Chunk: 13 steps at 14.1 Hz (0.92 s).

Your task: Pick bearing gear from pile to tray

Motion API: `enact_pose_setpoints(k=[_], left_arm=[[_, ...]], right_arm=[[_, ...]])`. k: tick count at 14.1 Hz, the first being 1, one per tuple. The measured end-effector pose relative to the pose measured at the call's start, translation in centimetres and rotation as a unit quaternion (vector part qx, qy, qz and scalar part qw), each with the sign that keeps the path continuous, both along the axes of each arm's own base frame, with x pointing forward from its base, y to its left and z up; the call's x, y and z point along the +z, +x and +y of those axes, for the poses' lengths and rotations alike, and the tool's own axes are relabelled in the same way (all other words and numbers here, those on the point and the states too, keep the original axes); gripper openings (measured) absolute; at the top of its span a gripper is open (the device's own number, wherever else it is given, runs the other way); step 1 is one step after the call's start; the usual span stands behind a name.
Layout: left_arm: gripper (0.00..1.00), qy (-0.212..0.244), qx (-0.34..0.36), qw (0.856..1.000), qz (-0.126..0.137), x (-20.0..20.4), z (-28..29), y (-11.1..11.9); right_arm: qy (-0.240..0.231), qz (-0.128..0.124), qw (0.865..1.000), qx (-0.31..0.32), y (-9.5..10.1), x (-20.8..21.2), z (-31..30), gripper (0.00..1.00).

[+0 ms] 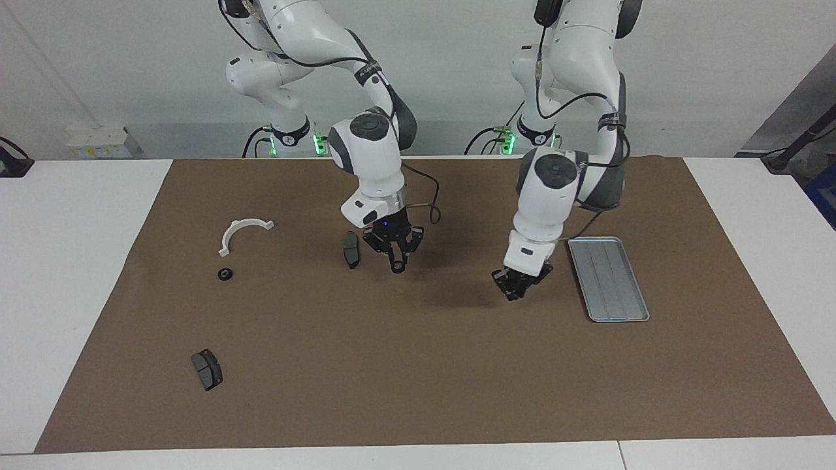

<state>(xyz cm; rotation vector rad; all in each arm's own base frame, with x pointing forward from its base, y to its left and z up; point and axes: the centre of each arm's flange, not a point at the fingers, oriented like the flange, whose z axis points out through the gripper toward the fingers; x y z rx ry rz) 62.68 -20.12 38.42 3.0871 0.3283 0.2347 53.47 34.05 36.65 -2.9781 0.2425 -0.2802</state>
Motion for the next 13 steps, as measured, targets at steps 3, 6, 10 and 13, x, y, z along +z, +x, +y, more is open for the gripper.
enact_pose_setpoints(k=[3,6,10,13], left_arm=[[0.24,0.018,-0.032,0.999,0.022,1.1,8.5,1.1],[0.24,0.029,-0.077,0.995,0.050,-0.9,15.3,0.4],[0.24,0.031,-0.096,0.993,0.065,-3.5,20.1,-1.8],[0.25,0.031,-0.098,0.993,0.052,-5.2,20.0,-3.4]], right_arm=[[0.001,0.014,1.000,-0.009,-1.5,-2.0,4.1,0.28],[-0.014,0.031,0.999,0.000,-2.5,-5.4,5.9,0.28],[-0.014,0.025,1.000,-0.012,-1.1,-5.4,4.9,0.65],[-0.002,0.005,1.000,-0.031,1.3,-2.3,1.6,0.99]])
